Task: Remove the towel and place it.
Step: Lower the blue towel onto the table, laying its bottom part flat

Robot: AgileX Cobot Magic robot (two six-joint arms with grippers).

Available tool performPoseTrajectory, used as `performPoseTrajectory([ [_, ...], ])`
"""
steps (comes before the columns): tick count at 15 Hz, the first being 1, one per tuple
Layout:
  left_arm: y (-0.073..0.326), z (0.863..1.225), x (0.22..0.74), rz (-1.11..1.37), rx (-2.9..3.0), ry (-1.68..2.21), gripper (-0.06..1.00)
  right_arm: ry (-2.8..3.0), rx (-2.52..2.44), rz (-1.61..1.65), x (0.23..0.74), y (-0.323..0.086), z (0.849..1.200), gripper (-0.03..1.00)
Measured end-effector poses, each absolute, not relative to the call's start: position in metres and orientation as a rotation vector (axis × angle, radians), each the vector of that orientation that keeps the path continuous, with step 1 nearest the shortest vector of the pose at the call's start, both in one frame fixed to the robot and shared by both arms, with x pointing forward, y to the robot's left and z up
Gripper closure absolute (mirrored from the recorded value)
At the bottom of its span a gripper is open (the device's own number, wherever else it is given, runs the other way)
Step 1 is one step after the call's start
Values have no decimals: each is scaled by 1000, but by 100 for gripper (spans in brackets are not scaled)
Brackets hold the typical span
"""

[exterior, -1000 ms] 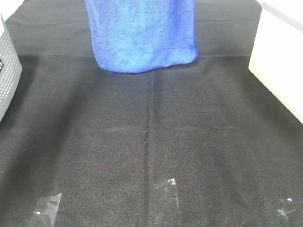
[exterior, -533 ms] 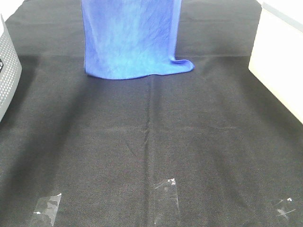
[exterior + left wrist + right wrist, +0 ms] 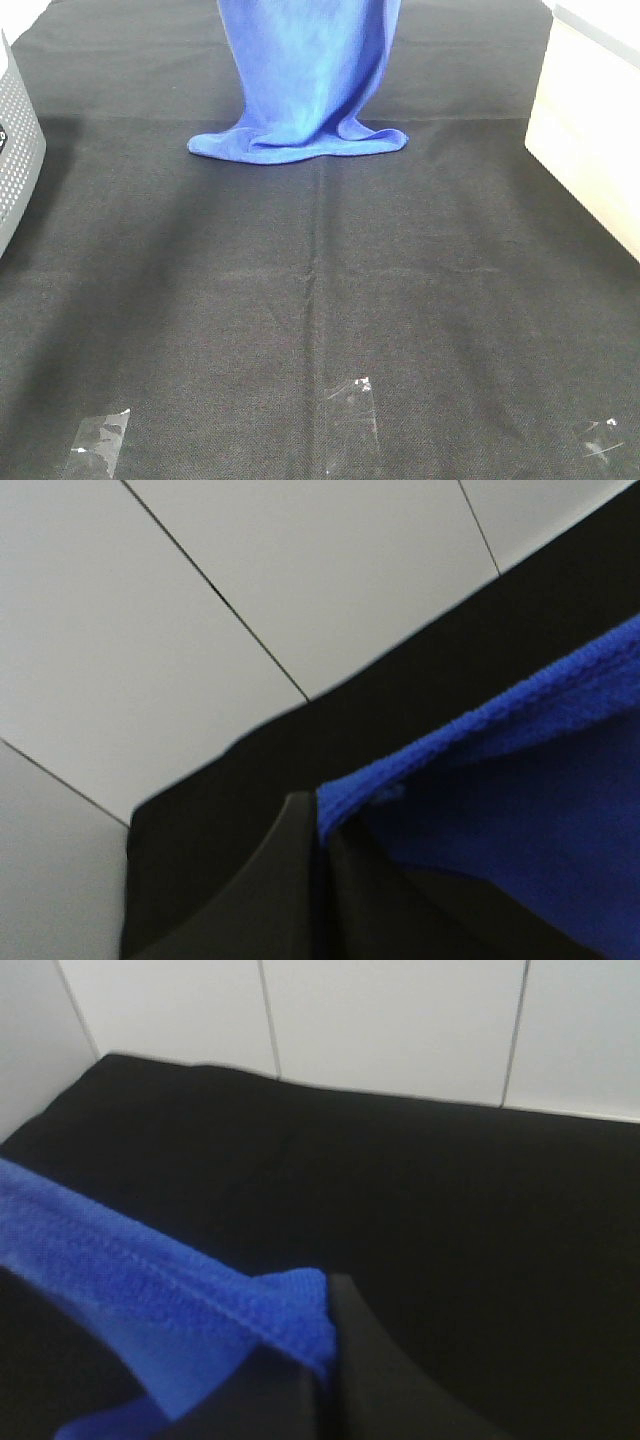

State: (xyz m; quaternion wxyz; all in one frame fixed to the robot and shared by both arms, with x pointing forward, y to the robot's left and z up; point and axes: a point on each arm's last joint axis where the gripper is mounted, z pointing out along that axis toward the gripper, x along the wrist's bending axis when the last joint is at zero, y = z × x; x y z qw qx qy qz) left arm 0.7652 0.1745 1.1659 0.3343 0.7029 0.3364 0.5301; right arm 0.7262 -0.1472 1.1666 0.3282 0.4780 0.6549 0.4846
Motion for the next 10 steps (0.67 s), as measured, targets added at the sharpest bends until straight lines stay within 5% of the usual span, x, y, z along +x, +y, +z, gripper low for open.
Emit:
performPoseTrajectory([
  [10,189,1190,709,917,1934,1360,94,2273,1276,1189,660,-142,1189,97],
])
